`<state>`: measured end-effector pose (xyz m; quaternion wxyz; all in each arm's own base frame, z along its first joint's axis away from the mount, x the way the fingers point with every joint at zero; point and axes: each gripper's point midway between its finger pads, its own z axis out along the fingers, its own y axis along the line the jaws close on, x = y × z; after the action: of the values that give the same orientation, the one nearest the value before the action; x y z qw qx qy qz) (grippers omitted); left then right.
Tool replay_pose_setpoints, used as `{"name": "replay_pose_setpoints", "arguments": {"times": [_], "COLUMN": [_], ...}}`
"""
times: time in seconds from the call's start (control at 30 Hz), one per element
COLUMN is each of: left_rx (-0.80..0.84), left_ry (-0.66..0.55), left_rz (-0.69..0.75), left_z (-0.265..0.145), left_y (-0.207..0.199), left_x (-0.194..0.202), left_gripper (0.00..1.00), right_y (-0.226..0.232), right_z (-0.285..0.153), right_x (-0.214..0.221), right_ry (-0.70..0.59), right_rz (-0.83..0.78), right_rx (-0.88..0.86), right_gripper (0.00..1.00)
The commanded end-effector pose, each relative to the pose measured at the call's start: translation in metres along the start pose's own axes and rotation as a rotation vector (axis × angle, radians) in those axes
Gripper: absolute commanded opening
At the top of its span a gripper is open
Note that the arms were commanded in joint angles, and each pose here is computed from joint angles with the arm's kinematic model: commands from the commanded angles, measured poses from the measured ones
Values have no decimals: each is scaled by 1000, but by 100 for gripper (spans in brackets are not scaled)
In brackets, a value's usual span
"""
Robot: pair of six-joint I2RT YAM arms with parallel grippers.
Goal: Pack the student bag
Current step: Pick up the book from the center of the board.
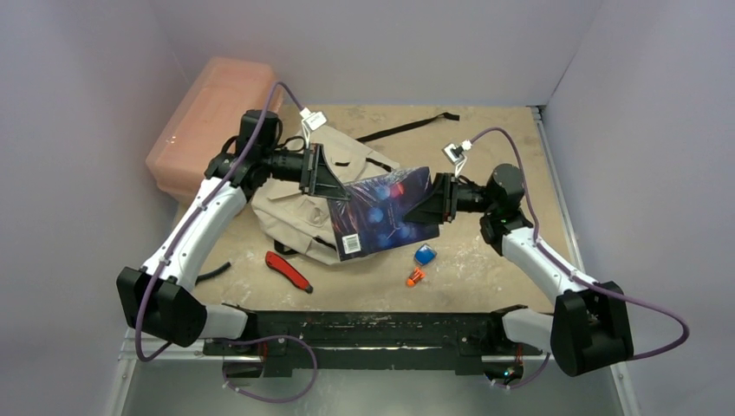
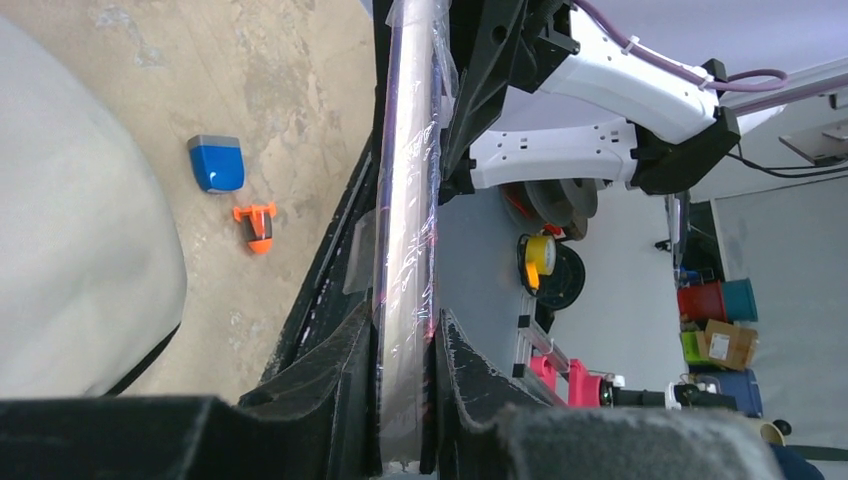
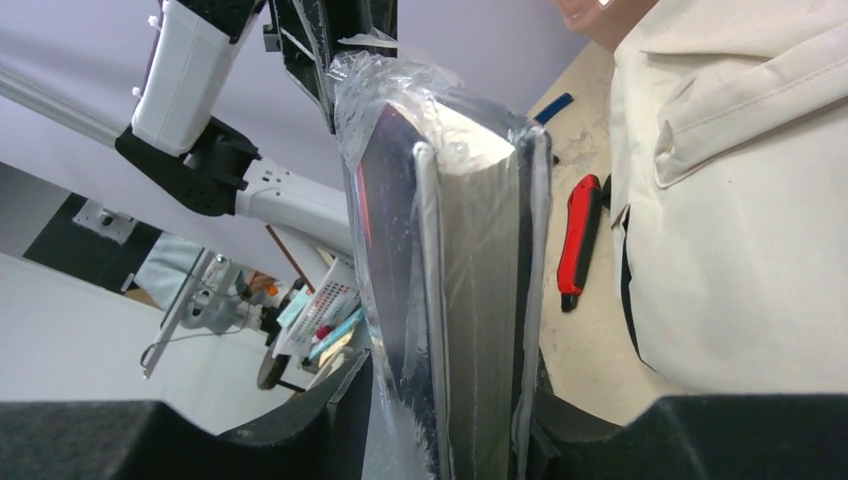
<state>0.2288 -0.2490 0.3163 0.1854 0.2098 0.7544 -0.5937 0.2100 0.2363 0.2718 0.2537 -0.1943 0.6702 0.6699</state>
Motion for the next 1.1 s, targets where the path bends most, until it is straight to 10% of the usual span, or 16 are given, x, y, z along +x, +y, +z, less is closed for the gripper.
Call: {"name": "replay_pose_setpoints", "arguments": {"times": [0.0,0.2,0.7,1.07], "left_rx": [-121,-474,-810,-780], "left_ry": [-63,-310,-441,-350], "left_rz": [85,334,1125,1372], "left_z": [-6,-40,-81,-65], "left_y": [8,24,11,16], "left_x": [-15,-41,-31,-12], "left_gripper": [0,0,0,0], "right_y": [9,-54,-81,-94], "right_z": [3,6,-20,40], "right_x": [-6,-15,-97,-84], "right_ry": [19,1,-317,-288], "right_rz": [-93,45,416,722], "right_rx": [-18,238,566,499], "right_gripper": [49,97,99,99]}}
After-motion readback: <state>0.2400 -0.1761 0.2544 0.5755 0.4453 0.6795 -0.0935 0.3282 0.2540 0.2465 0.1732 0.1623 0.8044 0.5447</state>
